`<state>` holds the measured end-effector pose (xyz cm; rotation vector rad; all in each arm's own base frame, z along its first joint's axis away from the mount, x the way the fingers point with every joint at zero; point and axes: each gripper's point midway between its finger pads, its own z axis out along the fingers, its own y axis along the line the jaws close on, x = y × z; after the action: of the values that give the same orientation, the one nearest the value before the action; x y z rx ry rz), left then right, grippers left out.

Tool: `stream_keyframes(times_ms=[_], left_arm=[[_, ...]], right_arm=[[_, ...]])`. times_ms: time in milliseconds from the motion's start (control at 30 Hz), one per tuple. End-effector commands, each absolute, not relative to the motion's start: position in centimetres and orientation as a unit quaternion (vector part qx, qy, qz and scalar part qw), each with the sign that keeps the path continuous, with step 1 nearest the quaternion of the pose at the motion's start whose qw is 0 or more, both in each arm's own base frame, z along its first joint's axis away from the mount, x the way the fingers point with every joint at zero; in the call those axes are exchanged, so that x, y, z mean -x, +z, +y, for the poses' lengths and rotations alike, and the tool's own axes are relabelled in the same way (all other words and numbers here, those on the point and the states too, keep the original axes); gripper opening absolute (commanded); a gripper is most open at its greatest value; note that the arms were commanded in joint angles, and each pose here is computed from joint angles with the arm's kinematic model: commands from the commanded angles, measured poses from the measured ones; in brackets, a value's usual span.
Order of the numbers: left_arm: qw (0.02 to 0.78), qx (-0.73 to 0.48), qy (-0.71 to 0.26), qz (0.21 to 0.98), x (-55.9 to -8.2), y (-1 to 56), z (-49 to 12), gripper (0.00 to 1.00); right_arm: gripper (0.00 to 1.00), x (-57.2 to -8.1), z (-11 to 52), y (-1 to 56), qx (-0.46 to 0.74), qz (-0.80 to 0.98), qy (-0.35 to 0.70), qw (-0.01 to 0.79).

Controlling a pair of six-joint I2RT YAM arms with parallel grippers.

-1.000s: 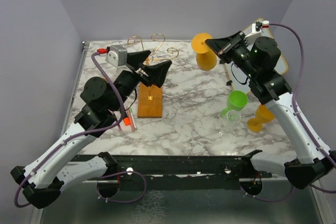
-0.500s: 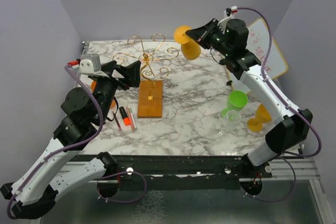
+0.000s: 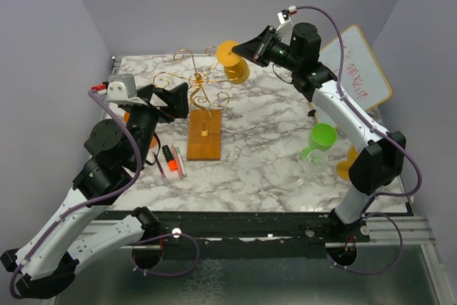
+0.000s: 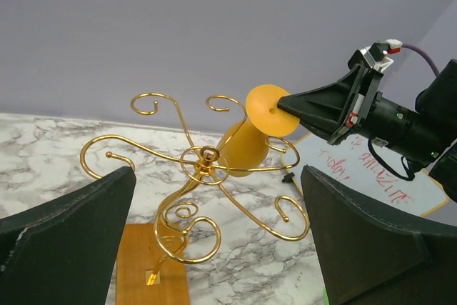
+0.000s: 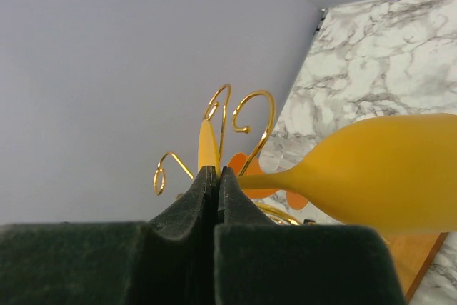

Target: Place the wine glass upside down on the wine glass rack

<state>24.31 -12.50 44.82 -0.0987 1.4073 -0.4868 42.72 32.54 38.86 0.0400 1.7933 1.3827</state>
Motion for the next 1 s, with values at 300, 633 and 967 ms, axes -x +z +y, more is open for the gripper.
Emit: stream_keyframes(times_ms=[300, 633, 967], left_arm=[[0.723, 0.049, -0.208, 0.657, -25.5, 42.8, -13.4, 0.99], [0.719, 0.046, -0.202, 0.663, -26.1, 41.9, -13.9, 0.99], [0.714, 0.042, -0.191, 0.672, -26.5, 41.1, -14.2, 0.99]], right_arm=[[0.01, -37.6, 33.8, 40.3, 0.044, 0.707, 0.600, 0.371], [0.01, -35.6, 33.5, 39.8, 0.079, 0.722, 0.590, 0.352], [0.01, -35.5, 33.1, 38.6, 0.066, 0.740, 0.576, 0.342]])
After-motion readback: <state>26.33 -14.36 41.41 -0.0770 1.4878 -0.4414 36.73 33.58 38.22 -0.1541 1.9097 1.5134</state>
